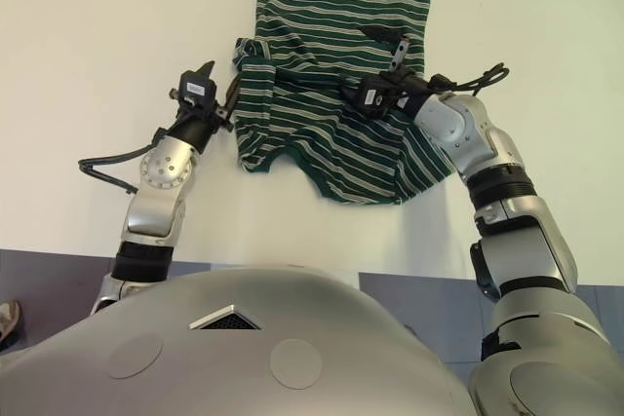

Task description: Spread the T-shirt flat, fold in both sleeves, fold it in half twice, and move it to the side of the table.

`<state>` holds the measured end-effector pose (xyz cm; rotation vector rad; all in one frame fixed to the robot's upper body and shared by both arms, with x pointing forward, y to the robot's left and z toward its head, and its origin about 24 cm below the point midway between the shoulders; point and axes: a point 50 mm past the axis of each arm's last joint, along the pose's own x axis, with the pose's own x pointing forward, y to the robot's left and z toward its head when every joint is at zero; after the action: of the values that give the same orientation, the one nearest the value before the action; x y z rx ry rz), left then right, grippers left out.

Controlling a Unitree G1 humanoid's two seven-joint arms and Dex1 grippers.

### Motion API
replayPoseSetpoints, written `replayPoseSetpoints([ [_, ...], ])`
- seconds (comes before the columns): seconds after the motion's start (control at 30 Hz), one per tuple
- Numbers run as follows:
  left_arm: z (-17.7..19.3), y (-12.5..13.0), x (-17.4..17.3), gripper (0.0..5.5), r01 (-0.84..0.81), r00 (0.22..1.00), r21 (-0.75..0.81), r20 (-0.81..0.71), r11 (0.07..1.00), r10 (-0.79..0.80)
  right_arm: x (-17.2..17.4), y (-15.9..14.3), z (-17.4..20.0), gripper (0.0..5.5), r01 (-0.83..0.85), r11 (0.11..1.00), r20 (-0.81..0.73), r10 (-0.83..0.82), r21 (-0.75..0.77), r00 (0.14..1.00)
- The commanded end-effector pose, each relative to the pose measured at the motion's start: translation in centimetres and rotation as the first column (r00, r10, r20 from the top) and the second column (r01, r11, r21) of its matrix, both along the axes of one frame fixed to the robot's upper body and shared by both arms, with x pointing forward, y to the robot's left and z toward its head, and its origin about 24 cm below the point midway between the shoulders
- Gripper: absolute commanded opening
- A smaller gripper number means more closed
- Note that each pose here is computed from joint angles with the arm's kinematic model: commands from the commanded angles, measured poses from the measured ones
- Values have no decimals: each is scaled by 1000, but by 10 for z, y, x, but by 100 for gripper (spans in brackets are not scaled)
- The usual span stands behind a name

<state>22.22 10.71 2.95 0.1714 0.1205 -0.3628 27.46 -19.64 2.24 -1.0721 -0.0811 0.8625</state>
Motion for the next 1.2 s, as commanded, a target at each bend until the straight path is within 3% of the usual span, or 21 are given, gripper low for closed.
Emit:
replayPoseSetpoints([
  [0.03,6,-11,-6,239,67,998,-2,19,998,-67,-39,-14,-59,539,-4,983,-270,-47,-185,962],
  [0.37,-12,-36,-13,239,176,984,40,-47,983,-175,-36,-11,-57,539,-11,983,-265,-39,-183,964],
  [0.63,-30,-31,-7,239,151,985,103,-94,983,-142,-37,-10,-57,539,-15,983,-266,-34,-181,963],
  [1.03,-29,-28,-5,13,135,989,83,-75,987,-129,-39,-10,-59,540,-17,983,-271,-33,-181,962],
  [1.2,-28,-28,-6,2,129,990,73,-74,989,-123,-40,-10,-60,540,-16,983,-275,-35,-182,961],
])
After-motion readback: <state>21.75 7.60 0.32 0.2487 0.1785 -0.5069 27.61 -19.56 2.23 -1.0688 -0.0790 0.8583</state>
